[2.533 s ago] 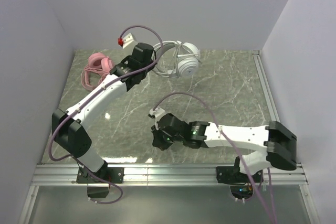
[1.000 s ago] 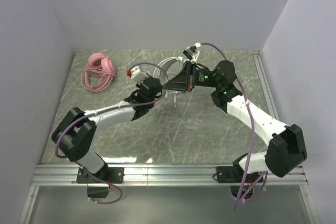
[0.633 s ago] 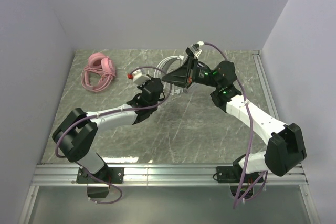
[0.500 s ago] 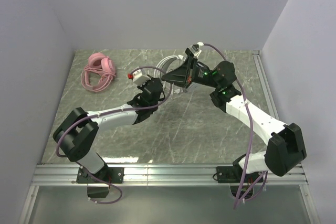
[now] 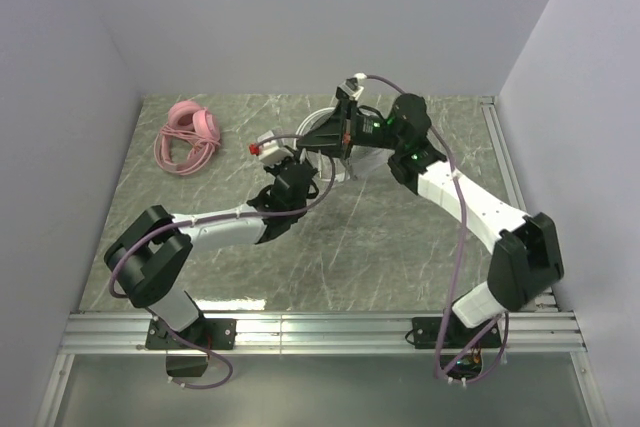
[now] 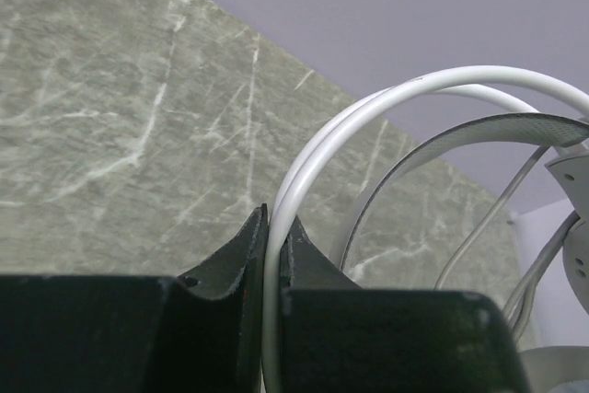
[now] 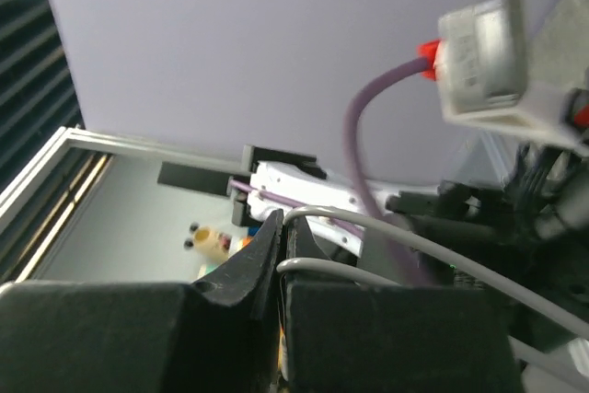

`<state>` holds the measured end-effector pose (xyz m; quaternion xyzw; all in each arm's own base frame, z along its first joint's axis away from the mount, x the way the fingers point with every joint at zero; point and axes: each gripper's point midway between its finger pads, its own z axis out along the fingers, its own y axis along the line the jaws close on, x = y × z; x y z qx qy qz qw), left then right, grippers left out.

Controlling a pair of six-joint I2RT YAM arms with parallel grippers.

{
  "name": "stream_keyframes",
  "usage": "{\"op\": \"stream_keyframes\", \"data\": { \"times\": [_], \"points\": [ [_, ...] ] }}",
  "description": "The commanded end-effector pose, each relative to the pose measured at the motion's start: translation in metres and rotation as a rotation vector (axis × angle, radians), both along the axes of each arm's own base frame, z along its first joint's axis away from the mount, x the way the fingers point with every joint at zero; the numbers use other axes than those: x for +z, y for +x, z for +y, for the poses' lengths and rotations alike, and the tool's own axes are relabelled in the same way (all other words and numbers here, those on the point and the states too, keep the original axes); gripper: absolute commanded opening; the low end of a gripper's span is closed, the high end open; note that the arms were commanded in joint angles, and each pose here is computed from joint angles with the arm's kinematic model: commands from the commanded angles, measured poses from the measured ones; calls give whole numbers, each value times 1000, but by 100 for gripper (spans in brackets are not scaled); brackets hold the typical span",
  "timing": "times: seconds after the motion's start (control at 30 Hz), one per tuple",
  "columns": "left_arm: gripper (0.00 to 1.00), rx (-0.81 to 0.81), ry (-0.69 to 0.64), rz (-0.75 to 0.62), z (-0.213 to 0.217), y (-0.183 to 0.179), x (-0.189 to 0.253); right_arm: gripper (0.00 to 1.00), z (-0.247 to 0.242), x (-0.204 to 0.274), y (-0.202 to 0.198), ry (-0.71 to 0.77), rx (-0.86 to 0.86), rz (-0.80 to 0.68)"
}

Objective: Wrap the headphones
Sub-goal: Wrap the headphone cable with the right arm

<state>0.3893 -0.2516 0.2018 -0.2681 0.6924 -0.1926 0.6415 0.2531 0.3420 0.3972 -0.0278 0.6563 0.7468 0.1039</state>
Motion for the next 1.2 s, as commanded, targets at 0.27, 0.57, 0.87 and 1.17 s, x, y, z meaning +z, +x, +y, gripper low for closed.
{"op": "stream_keyframes", "data": {
  "times": [0.27,0.57,0.87,1.17],
  "points": [
    [0,-9,148,-76,29,-30,8,0,-35,-2,38,-242,29,-180],
    [0,19,135,-98,41,-39,1,1,-44,-9,66,11,-144,105],
    [0,1,166,-80,32,-43,-11,4,-50,-1,97,109,-293,276],
    [0,-9,195,-48,33,-55,-33,1,-60,-58,142,-18,-534,495]
  ]
}}
